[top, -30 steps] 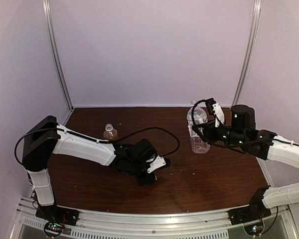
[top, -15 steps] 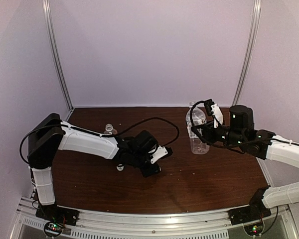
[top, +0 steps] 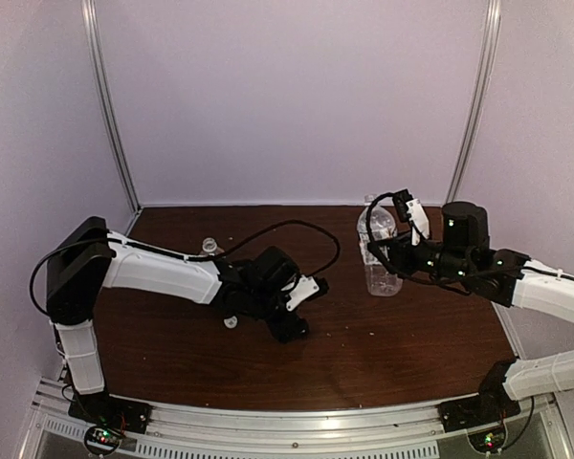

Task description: Unscrew the bottle caps

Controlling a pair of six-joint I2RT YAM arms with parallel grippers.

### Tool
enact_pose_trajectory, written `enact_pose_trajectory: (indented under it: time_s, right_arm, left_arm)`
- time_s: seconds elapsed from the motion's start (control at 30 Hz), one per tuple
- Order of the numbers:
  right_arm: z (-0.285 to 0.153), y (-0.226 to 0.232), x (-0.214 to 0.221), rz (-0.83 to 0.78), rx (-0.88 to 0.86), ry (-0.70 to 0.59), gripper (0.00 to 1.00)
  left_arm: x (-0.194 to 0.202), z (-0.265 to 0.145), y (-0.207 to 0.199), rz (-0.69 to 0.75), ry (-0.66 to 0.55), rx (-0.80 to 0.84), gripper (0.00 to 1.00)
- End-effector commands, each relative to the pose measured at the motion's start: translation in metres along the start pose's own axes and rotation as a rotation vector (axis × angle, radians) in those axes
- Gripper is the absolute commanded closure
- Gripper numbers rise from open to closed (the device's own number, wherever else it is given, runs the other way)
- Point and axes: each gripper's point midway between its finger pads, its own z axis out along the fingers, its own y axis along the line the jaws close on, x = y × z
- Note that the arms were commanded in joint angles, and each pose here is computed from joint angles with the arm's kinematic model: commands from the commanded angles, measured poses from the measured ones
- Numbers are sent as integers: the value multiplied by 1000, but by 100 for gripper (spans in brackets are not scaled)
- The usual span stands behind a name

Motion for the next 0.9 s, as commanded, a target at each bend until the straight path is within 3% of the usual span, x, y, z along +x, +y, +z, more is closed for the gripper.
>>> enact_pose_trajectory:
  time_s: [0.0,0.37,0.67,0.87]
  right_arm:
    - [-6,1,-6,-4,-10,-32,62]
    - [-5,29,-4,-53,-171,-19,62]
    - [-3,78,4,-123,-424,8,62]
    - [-3,111,8,-172,-546,16,62]
  left_arm:
    - [-36,-39,5,6,-152,-22,26]
    - [-91,-146,8,5,-447,-61,3]
    - [-145,-236,5,-64,-711,102,2]
    - [-169,-254,-9,-80,-757,239,2]
